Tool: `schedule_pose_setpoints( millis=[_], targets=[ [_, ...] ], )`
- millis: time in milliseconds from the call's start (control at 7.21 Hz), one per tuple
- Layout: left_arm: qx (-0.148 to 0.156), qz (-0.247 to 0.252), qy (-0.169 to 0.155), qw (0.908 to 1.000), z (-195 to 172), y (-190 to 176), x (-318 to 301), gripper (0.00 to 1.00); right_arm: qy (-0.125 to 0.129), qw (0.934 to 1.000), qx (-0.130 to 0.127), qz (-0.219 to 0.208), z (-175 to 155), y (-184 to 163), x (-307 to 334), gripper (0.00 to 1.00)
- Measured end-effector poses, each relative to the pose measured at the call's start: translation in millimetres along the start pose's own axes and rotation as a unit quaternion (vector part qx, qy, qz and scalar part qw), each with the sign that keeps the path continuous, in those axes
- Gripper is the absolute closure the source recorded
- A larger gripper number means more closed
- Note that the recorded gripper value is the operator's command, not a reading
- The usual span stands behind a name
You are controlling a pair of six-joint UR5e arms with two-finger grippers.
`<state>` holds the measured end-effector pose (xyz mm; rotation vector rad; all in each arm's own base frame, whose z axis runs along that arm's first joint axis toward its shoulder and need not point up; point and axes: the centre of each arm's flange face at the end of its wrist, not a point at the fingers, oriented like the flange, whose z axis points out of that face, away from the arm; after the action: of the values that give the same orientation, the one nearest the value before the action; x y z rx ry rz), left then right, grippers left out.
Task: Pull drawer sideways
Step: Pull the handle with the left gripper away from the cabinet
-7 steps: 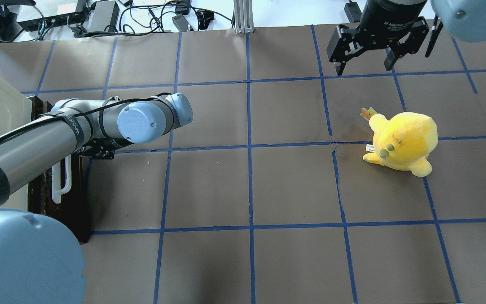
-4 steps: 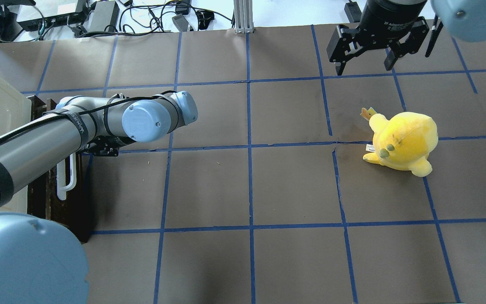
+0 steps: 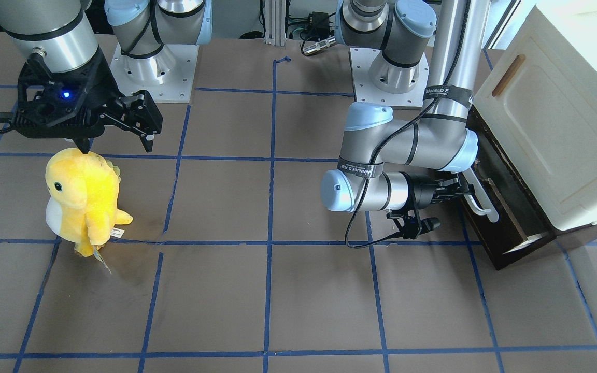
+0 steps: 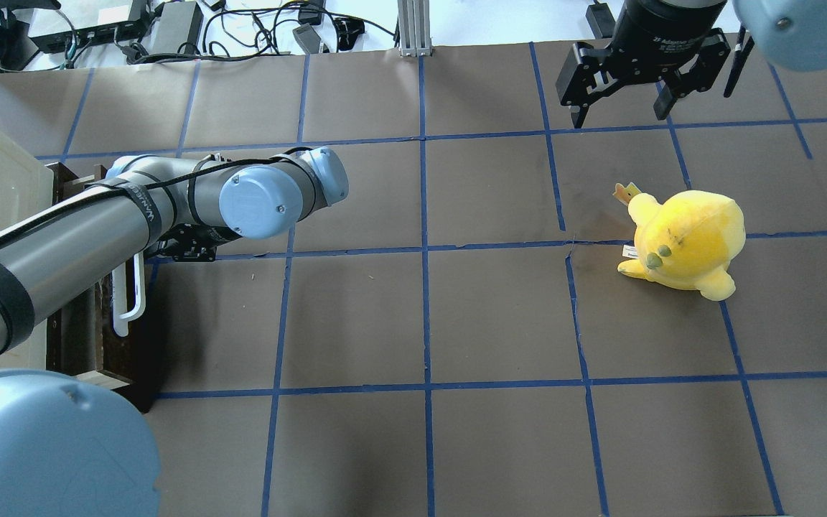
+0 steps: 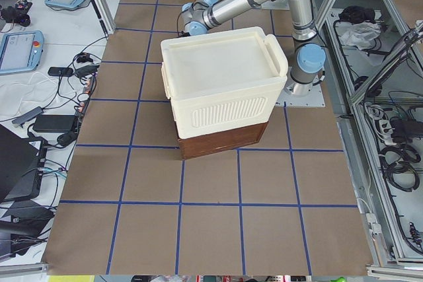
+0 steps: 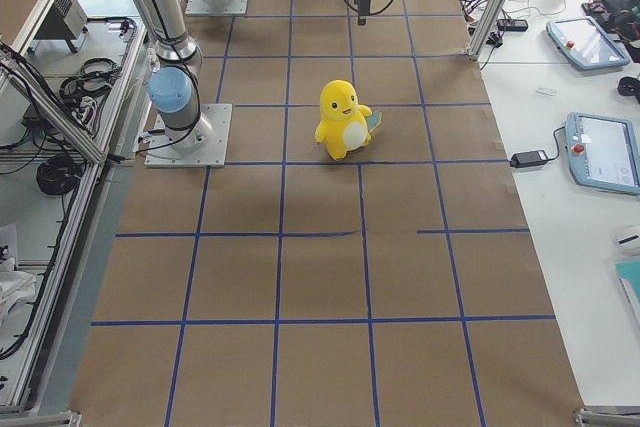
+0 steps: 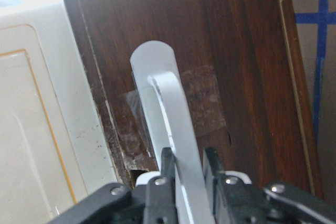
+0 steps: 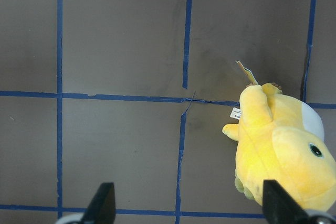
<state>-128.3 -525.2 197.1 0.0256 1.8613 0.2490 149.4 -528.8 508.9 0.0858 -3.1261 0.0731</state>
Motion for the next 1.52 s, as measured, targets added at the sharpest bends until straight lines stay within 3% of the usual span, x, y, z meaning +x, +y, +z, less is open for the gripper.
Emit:
schedule_pose_setpoints(
  millis=[693, 1525],
  targets=[
    [0.012, 0.004, 0.027, 0.9996, -33.0, -1.2, -0.6, 0.79, 0.0, 1.0, 0.0, 0.0, 0.0, 0.0, 0.0, 0.0],
    [0.023, 0.002, 0.032, 0.9992, -49.0, -1.7, -0.5, 0.78, 0.0, 1.0, 0.0, 0.0, 0.0, 0.0, 0.0, 0.0]
  ],
)
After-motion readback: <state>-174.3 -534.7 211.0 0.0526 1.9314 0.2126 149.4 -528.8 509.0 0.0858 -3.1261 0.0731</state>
